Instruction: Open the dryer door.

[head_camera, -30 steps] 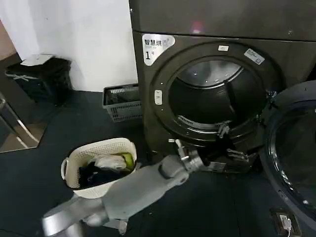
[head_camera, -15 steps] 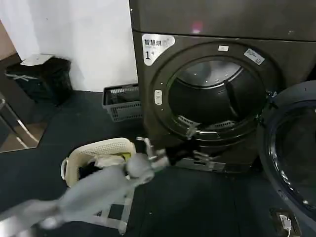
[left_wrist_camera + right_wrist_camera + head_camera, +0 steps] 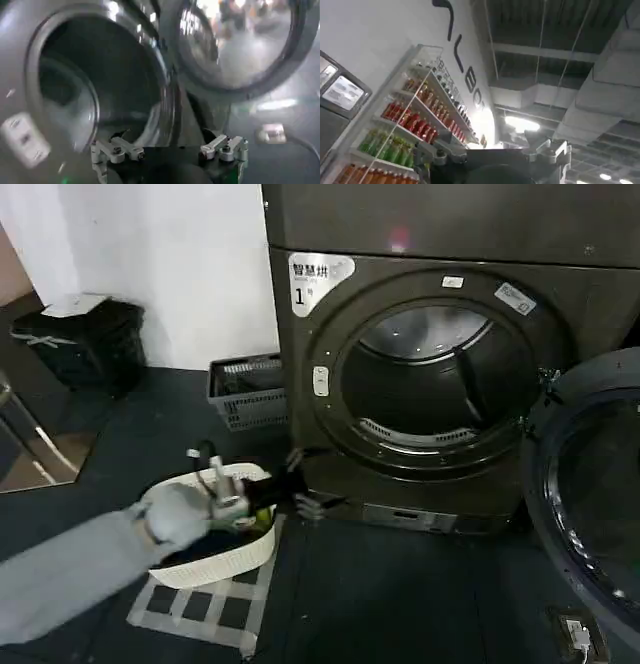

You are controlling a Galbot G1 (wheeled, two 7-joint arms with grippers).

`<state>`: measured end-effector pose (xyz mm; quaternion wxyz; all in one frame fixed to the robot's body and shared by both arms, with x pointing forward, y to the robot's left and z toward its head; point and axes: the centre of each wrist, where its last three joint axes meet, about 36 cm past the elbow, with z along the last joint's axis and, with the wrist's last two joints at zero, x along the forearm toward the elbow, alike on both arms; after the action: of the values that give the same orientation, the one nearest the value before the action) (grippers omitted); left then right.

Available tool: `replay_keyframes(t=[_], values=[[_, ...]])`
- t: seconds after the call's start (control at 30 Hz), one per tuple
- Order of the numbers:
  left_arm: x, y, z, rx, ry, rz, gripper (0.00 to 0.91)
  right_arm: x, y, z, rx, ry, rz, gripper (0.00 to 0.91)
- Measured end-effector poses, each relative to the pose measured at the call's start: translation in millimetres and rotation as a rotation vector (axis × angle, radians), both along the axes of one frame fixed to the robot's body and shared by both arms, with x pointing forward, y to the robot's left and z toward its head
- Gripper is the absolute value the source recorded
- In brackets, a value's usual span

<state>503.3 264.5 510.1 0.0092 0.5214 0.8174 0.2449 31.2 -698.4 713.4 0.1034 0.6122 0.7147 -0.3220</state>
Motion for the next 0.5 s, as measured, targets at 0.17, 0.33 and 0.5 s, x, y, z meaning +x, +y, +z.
replay_keyframes(t=[0.17,0.33,0.5], values=[[-10.5,34.5,14.7,0.146,0.037,0.049,0.907,2.0,-0.6,0.5,-0.001,-0.004,0.004,0.907],[-22.9,65.6,25.6,0.293,0.080,0.107,0.907,4.8,-1.1,-1.4,0.003,-0.004,0.010,0.907],[-36.5,91.0,38.9,0.407,0.114,0.162,0.907,8.0,-1.0,-3.1,0.004,0.000,0.012,0.907]])
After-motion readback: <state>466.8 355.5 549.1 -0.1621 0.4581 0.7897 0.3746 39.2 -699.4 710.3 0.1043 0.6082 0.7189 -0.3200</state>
